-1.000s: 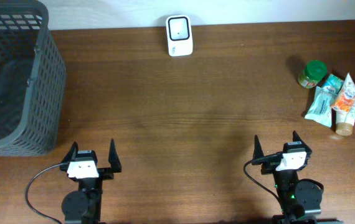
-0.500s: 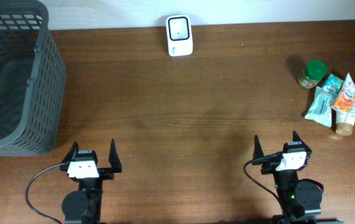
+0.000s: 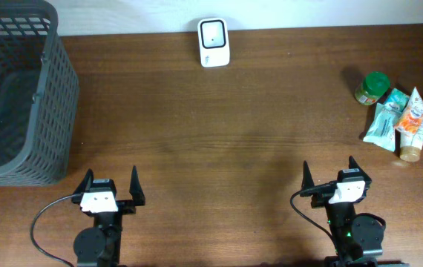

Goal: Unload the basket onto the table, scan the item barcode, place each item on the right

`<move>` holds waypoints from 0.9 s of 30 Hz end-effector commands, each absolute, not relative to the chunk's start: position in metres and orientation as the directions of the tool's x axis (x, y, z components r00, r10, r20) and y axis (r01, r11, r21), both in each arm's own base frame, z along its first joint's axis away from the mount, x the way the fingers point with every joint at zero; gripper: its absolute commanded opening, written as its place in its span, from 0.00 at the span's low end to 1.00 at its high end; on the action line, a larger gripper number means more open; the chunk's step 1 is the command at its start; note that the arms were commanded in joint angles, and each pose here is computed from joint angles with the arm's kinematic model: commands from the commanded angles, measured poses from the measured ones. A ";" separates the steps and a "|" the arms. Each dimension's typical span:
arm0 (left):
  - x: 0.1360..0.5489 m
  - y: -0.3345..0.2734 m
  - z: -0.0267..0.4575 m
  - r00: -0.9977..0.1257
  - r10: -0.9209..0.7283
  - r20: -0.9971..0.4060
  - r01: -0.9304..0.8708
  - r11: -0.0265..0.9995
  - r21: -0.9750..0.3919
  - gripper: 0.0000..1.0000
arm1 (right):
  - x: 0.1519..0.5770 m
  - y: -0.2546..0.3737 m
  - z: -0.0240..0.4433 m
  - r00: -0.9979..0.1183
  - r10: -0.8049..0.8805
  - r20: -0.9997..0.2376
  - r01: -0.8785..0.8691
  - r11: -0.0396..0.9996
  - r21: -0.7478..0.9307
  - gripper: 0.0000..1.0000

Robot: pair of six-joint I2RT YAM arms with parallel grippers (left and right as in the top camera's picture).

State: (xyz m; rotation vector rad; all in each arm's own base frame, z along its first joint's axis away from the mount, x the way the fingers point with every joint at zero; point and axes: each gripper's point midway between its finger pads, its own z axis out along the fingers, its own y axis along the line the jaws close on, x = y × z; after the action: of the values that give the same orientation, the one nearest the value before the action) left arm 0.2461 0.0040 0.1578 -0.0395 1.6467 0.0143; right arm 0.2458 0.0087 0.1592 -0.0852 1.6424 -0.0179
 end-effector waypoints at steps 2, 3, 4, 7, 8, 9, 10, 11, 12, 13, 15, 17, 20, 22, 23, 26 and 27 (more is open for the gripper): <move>0.246 0.003 0.157 -0.079 0.001 -0.997 -0.024 1.000 0.003 0.99 | 0.246 0.005 0.155 -0.080 -0.014 -0.997 -0.022 1.000 -0.013 0.99; 0.246 0.003 0.157 -0.079 0.001 -0.997 -0.024 1.000 0.003 0.99 | 0.246 0.005 0.155 -0.080 -0.015 -0.997 -0.021 1.000 -0.014 0.99; 0.246 0.003 0.157 -0.079 0.001 -0.997 -0.024 1.000 0.003 0.99 | 0.246 0.005 0.155 -0.080 -0.015 -0.997 -0.021 1.000 -0.014 0.99; 0.246 0.003 0.157 -0.079 0.001 -0.997 -0.024 1.000 0.003 0.99 | 0.246 0.006 0.155 -0.080 -0.015 -0.997 -0.025 1.000 -0.013 0.99; 0.246 0.003 0.157 -0.079 0.001 -0.997 -0.024 1.000 0.003 0.99 | 0.246 0.006 0.155 -0.080 -0.014 -0.997 -0.025 1.000 -0.012 0.99; 0.246 0.003 0.157 -0.079 0.001 -0.997 -0.024 1.000 0.003 0.99 | 0.246 0.006 0.155 -0.080 -0.015 -0.997 -0.025 1.000 -0.013 0.99; 0.246 0.003 0.157 -0.079 0.001 -0.997 -0.024 1.000 0.003 0.99 | 0.246 0.006 0.155 -0.080 -0.015 -0.997 -0.025 1.000 -0.013 0.99; 0.246 0.003 0.157 -0.079 0.002 -0.997 -0.024 1.000 0.004 0.99 | 0.246 0.007 0.155 -0.079 -0.016 -0.997 -0.032 0.999 -0.013 0.99; 0.246 0.003 0.157 -0.079 0.001 -0.997 -0.024 1.000 0.003 0.99 | 0.246 0.007 0.156 -0.077 -0.016 -0.997 -0.032 0.999 -0.013 0.99; 0.246 0.003 0.157 -0.079 0.001 -0.997 -0.024 1.000 0.003 0.99 | 0.246 0.007 0.156 -0.078 -0.016 -0.997 -0.032 0.999 -0.013 0.99; 0.246 0.003 0.157 -0.079 0.001 -0.997 -0.024 1.000 0.003 0.99 | 0.246 0.007 0.156 -0.077 -0.016 -0.997 -0.032 0.999 -0.013 0.99; 0.246 0.003 0.157 -0.079 0.001 -0.997 -0.024 1.000 0.003 0.99 | 0.246 0.007 0.156 -0.077 -0.016 -0.997 -0.032 0.999 -0.013 0.99; 0.246 0.003 0.157 -0.079 0.001 -0.997 -0.024 1.000 0.003 0.99 | 0.246 0.007 0.156 -0.077 -0.016 -0.997 -0.032 0.999 -0.013 0.99; 0.246 0.003 0.157 -0.079 0.001 -0.997 -0.024 1.000 0.003 0.99 | 0.246 0.007 0.156 -0.077 -0.016 -0.997 -0.032 0.999 -0.013 0.99; 0.246 0.003 0.157 -0.079 0.001 -0.997 -0.024 1.000 0.003 0.99 | 0.246 0.007 0.156 -0.077 -0.016 -0.997 -0.032 0.999 -0.013 0.99; 0.246 0.003 0.157 -0.079 0.001 -0.997 -0.024 1.000 0.003 0.99 | 0.246 0.007 0.156 -0.077 -0.016 -0.997 -0.032 0.999 -0.013 0.99; 0.246 0.003 0.157 -0.079 0.001 -0.997 -0.024 1.000 0.003 0.99 | 0.246 0.007 0.156 -0.077 -0.016 -0.997 -0.032 0.999 -0.013 0.99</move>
State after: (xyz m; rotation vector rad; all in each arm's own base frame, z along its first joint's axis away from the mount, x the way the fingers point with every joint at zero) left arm 0.2461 0.0040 0.1578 -0.0395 1.6467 0.0143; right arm 0.2458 0.0086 0.1589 -0.0526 1.6445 0.0118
